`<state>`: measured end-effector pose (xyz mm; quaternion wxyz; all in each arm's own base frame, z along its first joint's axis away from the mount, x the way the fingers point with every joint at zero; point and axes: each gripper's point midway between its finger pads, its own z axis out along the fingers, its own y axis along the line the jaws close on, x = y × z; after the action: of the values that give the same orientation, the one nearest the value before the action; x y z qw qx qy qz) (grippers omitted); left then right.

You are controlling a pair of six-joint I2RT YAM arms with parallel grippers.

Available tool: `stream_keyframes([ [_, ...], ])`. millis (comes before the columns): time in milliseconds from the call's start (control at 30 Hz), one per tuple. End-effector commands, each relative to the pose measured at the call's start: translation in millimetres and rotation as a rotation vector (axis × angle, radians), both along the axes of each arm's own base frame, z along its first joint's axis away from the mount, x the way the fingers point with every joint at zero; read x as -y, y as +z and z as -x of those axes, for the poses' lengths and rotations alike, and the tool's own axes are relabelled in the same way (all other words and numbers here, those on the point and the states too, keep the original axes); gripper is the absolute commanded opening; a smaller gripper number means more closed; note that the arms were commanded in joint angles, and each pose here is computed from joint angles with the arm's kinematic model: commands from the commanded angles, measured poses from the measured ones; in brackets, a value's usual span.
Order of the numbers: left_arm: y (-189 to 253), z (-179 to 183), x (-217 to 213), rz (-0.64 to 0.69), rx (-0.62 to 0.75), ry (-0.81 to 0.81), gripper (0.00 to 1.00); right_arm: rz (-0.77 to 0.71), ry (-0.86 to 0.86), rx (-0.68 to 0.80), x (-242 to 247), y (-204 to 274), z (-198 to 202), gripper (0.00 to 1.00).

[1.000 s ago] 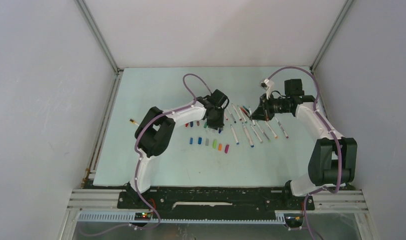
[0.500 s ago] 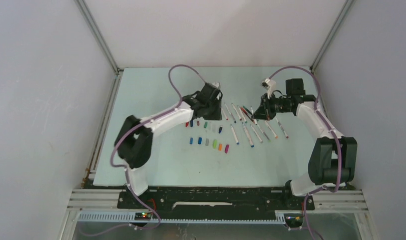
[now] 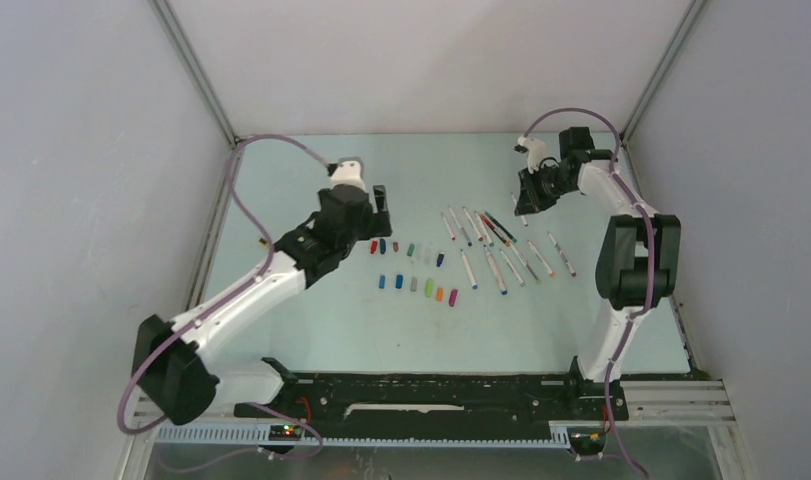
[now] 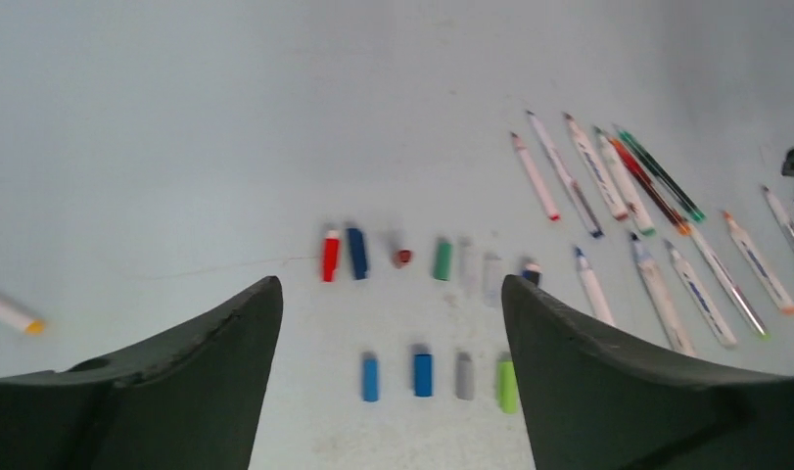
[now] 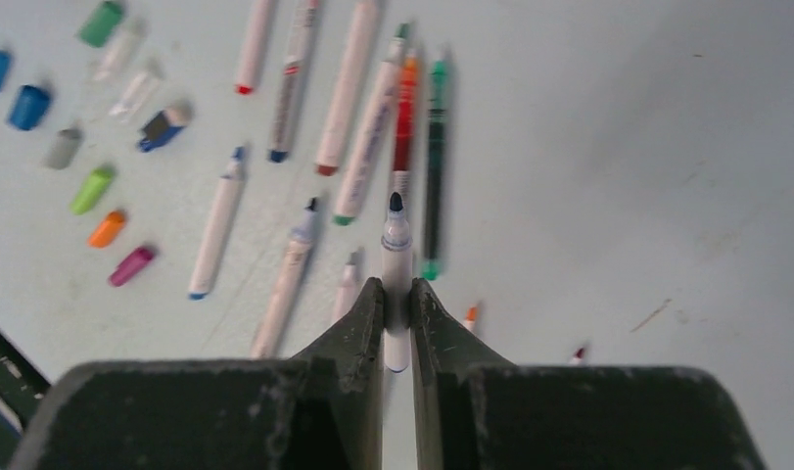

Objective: Open the pen caps
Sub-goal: Place the pen at the center of the board.

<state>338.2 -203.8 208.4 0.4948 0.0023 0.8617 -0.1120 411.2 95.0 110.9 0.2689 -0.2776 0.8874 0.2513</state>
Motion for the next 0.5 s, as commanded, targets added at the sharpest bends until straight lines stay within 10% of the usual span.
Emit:
stream_keyframes([
  [0, 18, 0, -56, 0.005, 0.136, 0.176, 0.94, 0.111, -0.027, -0.041, 20, -15, -19, 0.13],
  [467, -18, 16, -108, 0.108, 0.076, 0.297, 1.0, 0.235, -0.032, -0.151, 28, -71, -36, 0.18],
])
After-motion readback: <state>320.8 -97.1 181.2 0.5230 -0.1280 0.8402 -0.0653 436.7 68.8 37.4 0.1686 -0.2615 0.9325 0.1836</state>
